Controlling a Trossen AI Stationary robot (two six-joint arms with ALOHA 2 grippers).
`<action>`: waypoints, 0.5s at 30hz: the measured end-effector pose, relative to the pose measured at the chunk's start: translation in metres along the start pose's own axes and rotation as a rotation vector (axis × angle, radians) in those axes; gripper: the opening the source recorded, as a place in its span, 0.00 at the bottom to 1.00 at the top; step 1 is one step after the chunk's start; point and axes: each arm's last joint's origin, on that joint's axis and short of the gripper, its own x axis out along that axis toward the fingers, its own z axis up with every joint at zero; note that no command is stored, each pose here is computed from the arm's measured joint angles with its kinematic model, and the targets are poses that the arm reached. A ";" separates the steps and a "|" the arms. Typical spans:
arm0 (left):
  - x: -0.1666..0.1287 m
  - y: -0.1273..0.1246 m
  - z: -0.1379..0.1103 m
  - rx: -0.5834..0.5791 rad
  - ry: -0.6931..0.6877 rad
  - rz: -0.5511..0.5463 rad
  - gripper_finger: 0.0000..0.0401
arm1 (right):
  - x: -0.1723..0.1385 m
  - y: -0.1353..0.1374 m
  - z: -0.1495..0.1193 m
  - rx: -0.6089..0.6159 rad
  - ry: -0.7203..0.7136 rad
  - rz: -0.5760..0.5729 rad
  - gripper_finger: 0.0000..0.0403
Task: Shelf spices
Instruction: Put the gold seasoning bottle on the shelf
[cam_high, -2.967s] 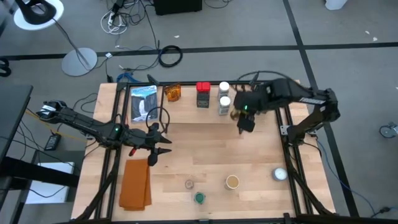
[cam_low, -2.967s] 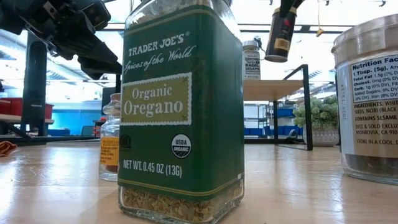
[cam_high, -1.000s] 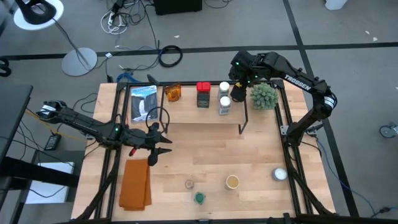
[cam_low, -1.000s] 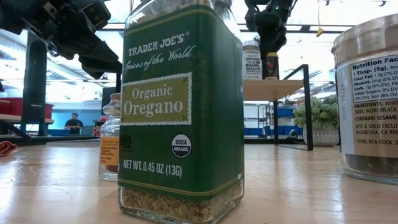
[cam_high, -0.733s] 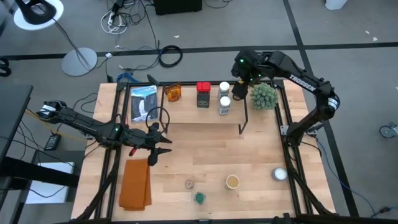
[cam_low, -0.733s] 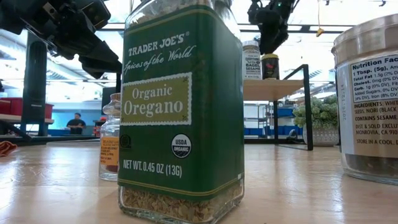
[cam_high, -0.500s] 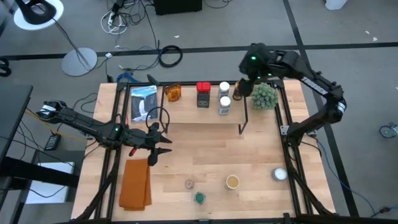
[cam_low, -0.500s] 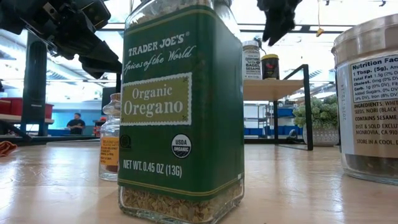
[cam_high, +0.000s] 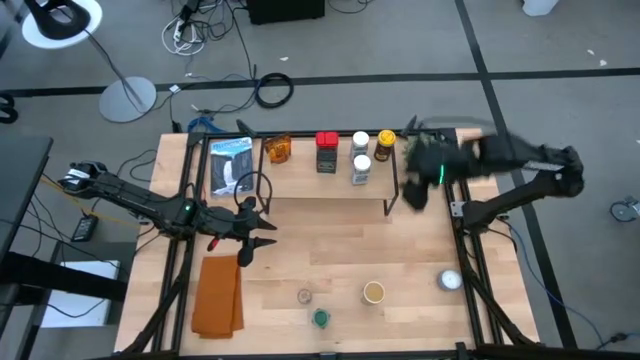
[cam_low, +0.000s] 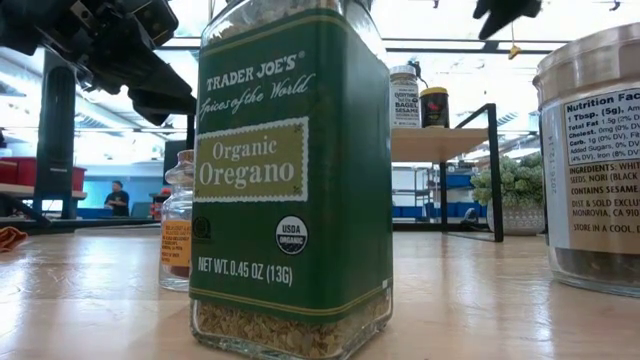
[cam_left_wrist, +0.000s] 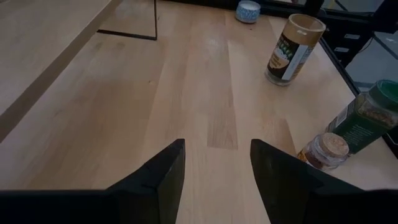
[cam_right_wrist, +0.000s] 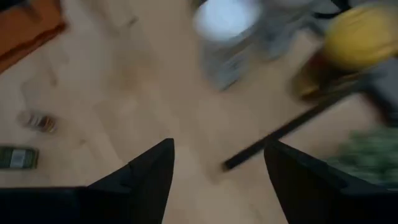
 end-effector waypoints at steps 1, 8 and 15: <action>0.000 0.000 0.000 0.000 0.001 0.000 0.47 | 0.008 0.010 -0.013 0.003 -0.007 0.020 0.60; 0.000 0.000 0.000 0.001 0.001 0.000 0.47 | 0.049 0.063 -0.101 0.027 -0.113 0.094 0.58; 0.000 0.000 0.000 0.007 0.002 0.001 0.47 | 0.076 0.077 -0.170 -0.037 -0.007 0.126 0.55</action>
